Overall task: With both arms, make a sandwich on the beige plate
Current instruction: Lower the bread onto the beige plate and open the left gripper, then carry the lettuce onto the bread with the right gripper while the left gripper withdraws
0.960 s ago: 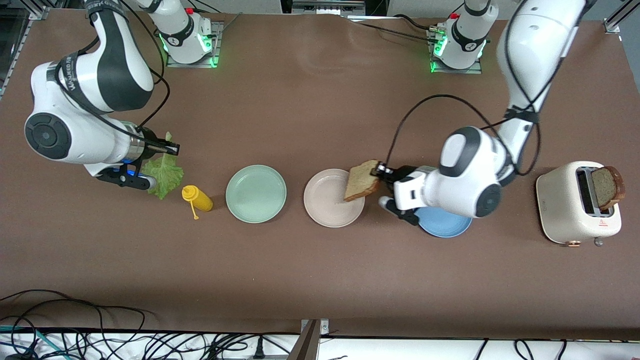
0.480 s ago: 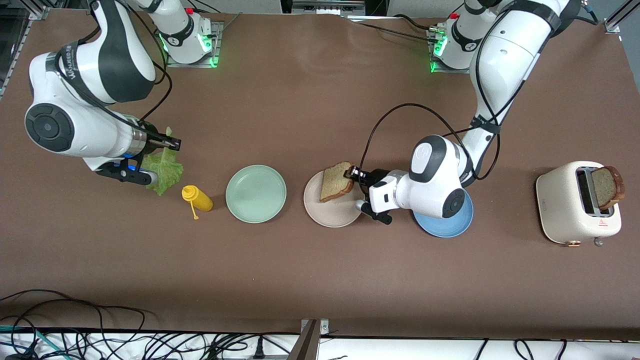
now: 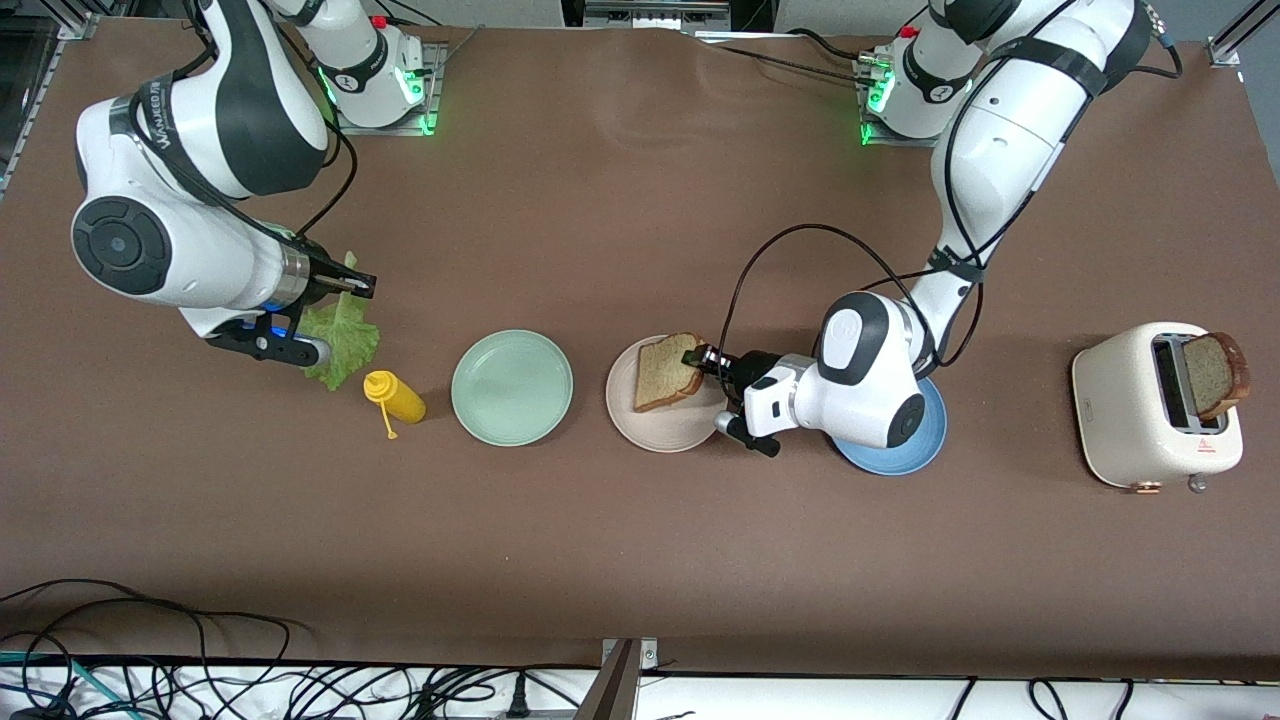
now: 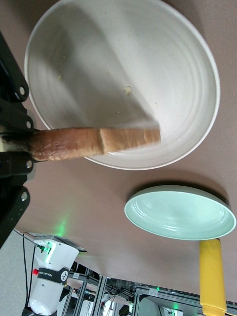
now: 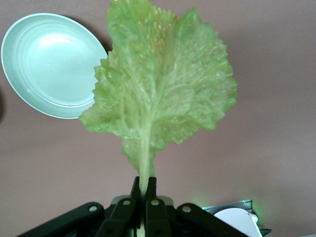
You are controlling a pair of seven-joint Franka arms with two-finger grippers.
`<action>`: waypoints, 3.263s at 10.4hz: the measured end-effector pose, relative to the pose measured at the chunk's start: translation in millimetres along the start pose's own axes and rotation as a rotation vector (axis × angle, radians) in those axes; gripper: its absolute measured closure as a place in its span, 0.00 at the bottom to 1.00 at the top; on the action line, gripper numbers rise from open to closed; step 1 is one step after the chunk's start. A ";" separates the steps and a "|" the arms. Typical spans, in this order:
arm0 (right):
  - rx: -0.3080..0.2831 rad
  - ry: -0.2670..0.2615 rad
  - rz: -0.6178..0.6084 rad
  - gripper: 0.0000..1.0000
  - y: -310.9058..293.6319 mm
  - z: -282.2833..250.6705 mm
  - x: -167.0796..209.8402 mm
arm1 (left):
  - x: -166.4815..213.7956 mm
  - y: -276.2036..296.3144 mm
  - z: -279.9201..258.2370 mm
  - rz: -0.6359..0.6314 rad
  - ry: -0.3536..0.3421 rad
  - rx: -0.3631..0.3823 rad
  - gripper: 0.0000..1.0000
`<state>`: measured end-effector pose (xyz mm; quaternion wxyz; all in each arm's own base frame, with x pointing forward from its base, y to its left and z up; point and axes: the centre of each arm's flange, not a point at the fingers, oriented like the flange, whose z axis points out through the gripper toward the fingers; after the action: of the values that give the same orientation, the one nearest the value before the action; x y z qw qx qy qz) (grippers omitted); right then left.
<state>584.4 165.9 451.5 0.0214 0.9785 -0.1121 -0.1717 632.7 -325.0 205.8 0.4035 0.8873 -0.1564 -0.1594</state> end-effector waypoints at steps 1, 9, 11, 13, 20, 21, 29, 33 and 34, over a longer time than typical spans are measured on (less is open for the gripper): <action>-0.007 0.003 0.009 0.96 -4.2 0.7 -1.9 | 1.3 -5.3 2.5 0.037 0.008 0.002 0.79; -0.016 0.007 0.007 0.96 -10.9 2.6 -4.5 | 0.4 -44.4 -106.7 0.185 0.081 0.166 0.00; -0.013 0.027 0.010 0.96 -25.5 2.5 -10.1 | -10.9 -40.2 -146.2 0.177 0.047 0.313 0.00; -0.006 0.074 0.026 0.96 -65.9 4.5 -28.2 | -26.7 -13.5 -184.5 0.127 0.014 0.453 0.00; 0.068 0.198 0.089 0.96 -210.3 57.8 -87.0 | -130.6 86.5 -359.1 -0.041 0.107 0.765 0.00; 0.086 0.212 0.097 0.96 -230.7 71.2 -91.4 | -142.1 98.6 -367.8 -0.043 0.119 0.784 0.00; 0.224 0.305 0.075 0.96 -348.4 161.4 -92.0 | -218.6 134.3 -401.7 -0.135 0.203 0.856 0.00; 0.269 0.316 0.066 0.96 -392.8 200.0 -85.4 | -221.1 137.6 -403.7 -0.161 0.223 0.856 0.00; 0.283 0.323 0.066 0.96 -395.7 204.6 -81.4 | -220.8 138.3 -402.9 -0.174 0.229 0.854 0.00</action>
<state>524.1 569.1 254.3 -0.0929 0.9824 -0.1621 0.0057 578.2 -53.4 597.6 0.0009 0.9961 -0.0872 -0.0149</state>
